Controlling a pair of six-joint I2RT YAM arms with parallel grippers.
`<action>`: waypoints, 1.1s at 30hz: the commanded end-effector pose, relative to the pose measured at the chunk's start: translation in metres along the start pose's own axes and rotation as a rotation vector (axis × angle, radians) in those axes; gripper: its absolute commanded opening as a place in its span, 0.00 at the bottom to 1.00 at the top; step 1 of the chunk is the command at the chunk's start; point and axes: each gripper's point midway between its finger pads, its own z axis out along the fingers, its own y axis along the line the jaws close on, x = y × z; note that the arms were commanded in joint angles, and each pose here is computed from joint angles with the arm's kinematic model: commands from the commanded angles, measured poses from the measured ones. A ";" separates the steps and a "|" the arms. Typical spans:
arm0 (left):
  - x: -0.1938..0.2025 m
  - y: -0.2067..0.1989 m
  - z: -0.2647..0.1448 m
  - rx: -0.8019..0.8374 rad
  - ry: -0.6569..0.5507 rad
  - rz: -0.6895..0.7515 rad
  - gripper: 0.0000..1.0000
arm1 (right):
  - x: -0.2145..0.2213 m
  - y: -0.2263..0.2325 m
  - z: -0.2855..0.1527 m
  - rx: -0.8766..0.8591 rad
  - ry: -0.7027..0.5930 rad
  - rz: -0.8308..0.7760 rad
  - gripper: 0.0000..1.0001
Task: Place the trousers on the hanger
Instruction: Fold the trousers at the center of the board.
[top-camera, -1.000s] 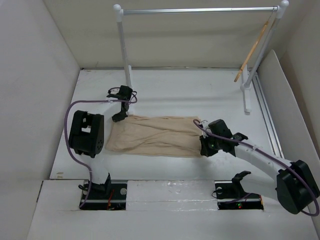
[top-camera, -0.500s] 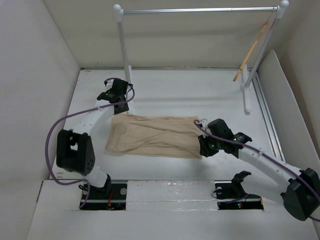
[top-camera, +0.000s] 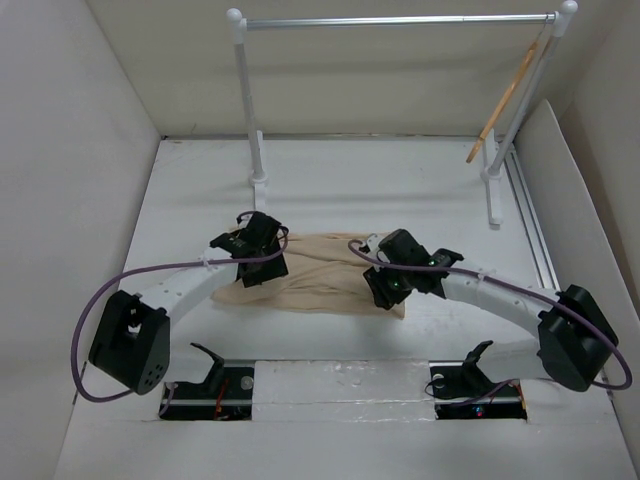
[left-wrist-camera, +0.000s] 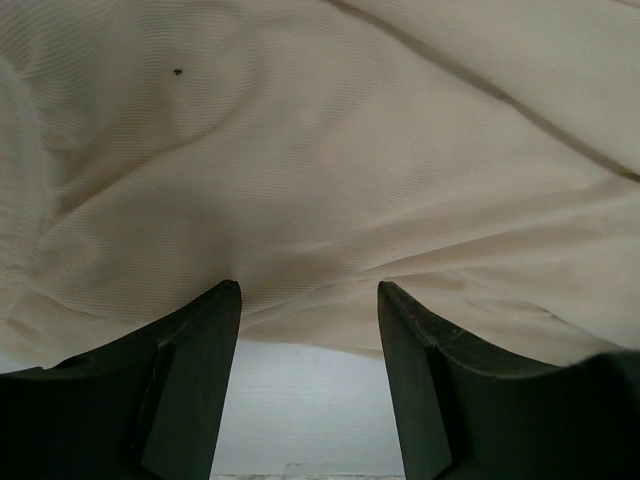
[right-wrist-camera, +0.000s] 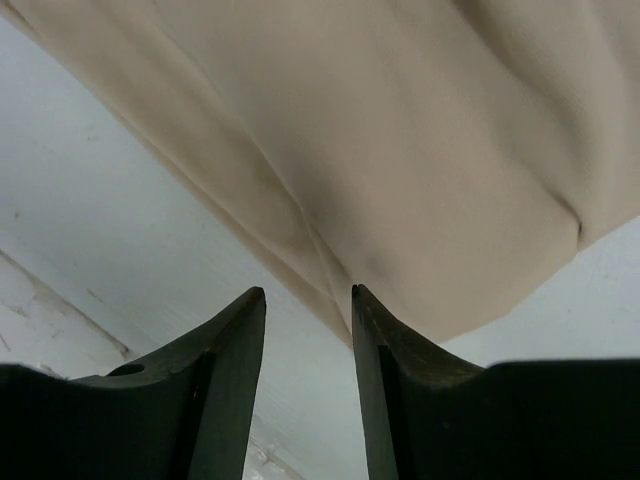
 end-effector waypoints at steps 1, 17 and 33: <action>-0.013 -0.018 -0.001 0.065 -0.042 -0.069 0.53 | -0.046 -0.002 -0.003 0.037 -0.126 -0.030 0.45; 0.005 0.010 0.021 -0.039 -0.021 -0.026 0.15 | -0.025 -0.024 0.020 0.157 -0.075 0.013 0.06; -0.001 0.029 0.001 -0.058 -0.040 -0.011 0.00 | 0.001 -0.011 -0.007 0.117 -0.050 -0.019 0.00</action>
